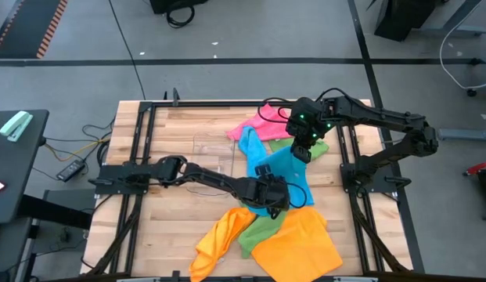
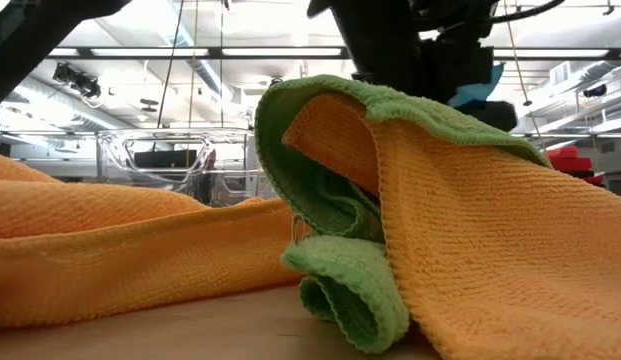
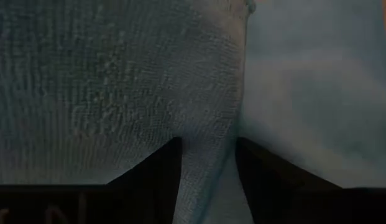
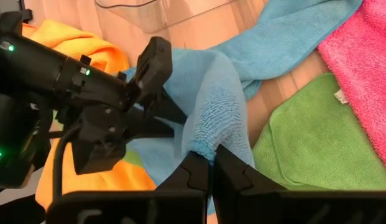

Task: Fold microfiber towels
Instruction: Fold the left blue towel

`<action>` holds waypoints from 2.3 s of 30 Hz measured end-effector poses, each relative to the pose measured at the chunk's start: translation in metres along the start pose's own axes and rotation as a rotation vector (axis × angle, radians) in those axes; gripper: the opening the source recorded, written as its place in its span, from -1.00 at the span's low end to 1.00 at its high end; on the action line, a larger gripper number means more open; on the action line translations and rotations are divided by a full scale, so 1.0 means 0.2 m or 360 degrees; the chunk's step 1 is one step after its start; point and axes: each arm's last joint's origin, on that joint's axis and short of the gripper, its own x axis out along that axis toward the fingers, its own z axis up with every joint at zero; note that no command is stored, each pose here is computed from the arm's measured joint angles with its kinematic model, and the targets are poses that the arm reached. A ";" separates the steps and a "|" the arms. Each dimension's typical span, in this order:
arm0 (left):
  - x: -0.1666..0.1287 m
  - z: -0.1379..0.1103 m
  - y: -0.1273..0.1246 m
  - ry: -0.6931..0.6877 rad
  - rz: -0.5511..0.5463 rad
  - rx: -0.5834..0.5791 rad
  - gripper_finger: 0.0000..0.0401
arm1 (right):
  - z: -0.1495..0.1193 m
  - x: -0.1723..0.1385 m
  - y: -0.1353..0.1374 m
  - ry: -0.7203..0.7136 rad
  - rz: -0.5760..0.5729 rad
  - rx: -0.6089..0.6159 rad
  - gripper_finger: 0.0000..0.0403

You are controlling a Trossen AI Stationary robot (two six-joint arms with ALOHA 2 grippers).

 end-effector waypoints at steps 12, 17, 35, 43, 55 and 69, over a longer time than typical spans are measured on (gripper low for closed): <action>0.01 -0.01 0.00 0.0016 0.0002 0.0008 -0.64 | 0.00 0.00 0.00 0.0003 0.0000 -0.0005 -0.94; 0.01 -0.01 0.00 0.0016 0.0002 0.0008 -0.88 | 0.00 0.00 0.00 0.0003 0.0000 -0.0005 -0.94; -0.32 0.12 0.16 0.0020 -0.0313 -0.0162 -0.90 | -0.01 0.01 0.02 0.0045 0.0041 -0.0205 -0.94; -0.52 0.14 0.28 0.0084 -0.0480 -0.0068 -0.96 | -0.05 0.03 0.13 0.0097 0.0087 -0.0533 -0.94; -0.51 0.07 0.40 0.0369 -0.0326 0.0076 -0.94 | -0.09 0.06 0.20 0.0136 -0.0368 -0.0938 -0.94; -0.44 0.09 0.51 0.0380 -0.0298 0.0233 -0.92 | -0.20 0.29 0.09 0.0301 -0.0442 -0.1020 -0.94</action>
